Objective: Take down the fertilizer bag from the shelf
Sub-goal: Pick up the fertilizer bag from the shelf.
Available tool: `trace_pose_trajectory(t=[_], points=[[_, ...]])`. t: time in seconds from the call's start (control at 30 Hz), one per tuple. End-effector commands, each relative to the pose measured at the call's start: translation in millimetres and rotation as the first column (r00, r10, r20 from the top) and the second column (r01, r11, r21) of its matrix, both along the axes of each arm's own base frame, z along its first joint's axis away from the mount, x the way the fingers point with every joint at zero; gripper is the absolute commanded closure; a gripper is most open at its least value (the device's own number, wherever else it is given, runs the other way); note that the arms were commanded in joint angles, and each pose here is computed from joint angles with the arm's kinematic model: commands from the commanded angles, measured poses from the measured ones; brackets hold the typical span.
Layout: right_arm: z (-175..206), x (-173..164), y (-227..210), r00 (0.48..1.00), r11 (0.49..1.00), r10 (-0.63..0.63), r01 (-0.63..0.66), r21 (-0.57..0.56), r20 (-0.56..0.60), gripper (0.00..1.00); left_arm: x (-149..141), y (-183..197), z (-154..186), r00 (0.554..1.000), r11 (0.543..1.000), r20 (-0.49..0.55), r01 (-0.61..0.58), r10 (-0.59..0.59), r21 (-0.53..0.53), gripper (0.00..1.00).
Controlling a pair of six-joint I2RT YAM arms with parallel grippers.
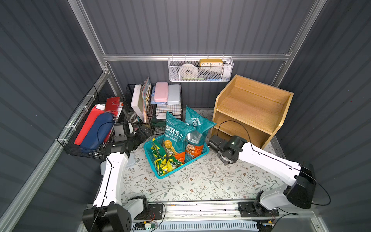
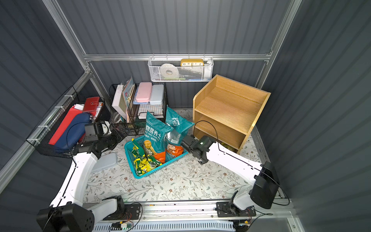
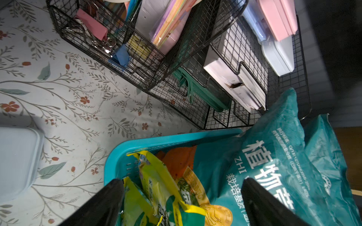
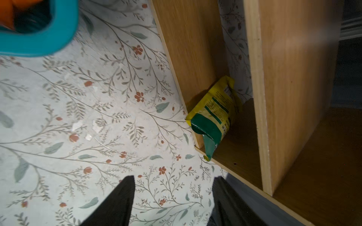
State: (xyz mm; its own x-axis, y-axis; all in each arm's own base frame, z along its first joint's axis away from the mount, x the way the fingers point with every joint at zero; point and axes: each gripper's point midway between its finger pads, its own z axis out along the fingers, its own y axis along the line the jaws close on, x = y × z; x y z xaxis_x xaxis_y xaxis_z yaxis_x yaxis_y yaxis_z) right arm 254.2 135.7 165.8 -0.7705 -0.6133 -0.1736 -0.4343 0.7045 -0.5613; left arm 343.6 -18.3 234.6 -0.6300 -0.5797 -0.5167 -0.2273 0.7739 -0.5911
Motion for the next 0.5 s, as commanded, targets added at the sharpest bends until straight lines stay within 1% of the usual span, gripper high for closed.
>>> trace_pose_trajectory(t=[0.0,0.13,0.2,0.3,0.37,0.47], points=[[-10,17,-13,1.000,0.984,-0.003,-0.002,-0.175,-0.030,0.32,-1,-8,-3,1.000,0.999,-0.005,0.019,-0.019,-0.039,0.01],[-50,28,-25,0.989,0.922,0.057,-0.104,-0.373,-0.133,0.31,-3,-9,-2,1.000,0.999,0.001,0.017,-0.017,-0.035,0.01],[-67,32,-24,0.983,0.910,0.053,-0.119,-0.396,-0.175,0.31,-3,-9,-3,1.000,0.999,-0.001,0.018,-0.018,-0.036,0.01],[-80,41,-30,0.984,0.893,0.045,-0.117,-0.434,-0.172,0.30,-4,-10,-5,1.000,0.999,-0.007,0.023,-0.024,-0.037,0.01],[-86,46,-45,0.986,0.871,0.016,-0.096,-0.482,-0.168,0.30,-4,-10,-6,1.000,0.999,-0.008,0.026,-0.026,-0.038,0.01],[-100,51,-65,0.983,0.860,-0.035,-0.062,-0.506,-0.180,0.30,-4,-11,-8,1.000,0.999,-0.011,0.029,-0.029,-0.040,0.01]])
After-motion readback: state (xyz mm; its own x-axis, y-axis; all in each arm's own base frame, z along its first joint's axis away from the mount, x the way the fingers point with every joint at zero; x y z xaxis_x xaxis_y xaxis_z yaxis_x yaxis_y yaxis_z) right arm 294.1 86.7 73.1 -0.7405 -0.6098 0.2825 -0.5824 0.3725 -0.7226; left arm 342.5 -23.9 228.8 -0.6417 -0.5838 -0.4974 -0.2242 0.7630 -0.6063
